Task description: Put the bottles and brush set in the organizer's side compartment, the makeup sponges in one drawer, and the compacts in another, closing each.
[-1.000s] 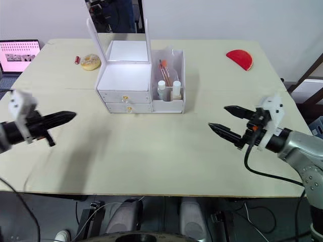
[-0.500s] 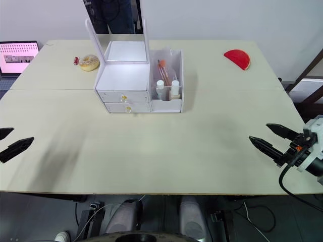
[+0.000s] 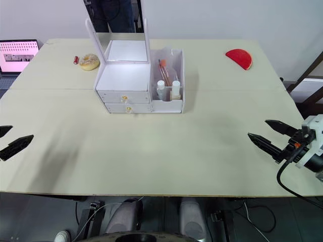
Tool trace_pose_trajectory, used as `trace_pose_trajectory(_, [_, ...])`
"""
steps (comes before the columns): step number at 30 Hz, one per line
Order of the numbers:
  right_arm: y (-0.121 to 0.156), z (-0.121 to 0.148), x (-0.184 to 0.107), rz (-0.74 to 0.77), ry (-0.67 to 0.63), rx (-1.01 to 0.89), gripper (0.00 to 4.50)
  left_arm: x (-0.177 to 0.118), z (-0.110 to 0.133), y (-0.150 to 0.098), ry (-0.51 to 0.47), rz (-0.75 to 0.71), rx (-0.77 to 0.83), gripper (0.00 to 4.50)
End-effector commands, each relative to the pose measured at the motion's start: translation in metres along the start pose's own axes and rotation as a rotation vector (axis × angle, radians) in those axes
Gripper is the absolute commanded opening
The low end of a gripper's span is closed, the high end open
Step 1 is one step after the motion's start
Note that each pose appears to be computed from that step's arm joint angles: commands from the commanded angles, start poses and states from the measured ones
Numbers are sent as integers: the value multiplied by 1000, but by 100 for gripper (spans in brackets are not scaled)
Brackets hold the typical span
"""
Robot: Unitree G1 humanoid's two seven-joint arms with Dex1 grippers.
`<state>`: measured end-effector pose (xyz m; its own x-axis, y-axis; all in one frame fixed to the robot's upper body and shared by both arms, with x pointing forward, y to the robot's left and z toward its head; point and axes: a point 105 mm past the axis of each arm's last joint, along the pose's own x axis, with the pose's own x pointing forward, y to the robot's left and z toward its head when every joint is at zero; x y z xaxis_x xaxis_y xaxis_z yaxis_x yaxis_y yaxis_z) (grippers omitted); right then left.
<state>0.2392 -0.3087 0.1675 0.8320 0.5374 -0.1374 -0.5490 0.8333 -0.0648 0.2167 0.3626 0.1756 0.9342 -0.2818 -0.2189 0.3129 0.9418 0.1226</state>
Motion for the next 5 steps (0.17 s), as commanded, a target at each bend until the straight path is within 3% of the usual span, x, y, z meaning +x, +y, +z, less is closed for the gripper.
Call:
trace_pose_trajectory(1, [3, 9, 1, 1, -27, -32, 450, -1, 14, 0, -22, 4, 62, 444])
trace_pose_trajectory(5, [5, 10, 3, 4, -32, -32, 450, 1, 15, 1, -16, 3, 77, 444])
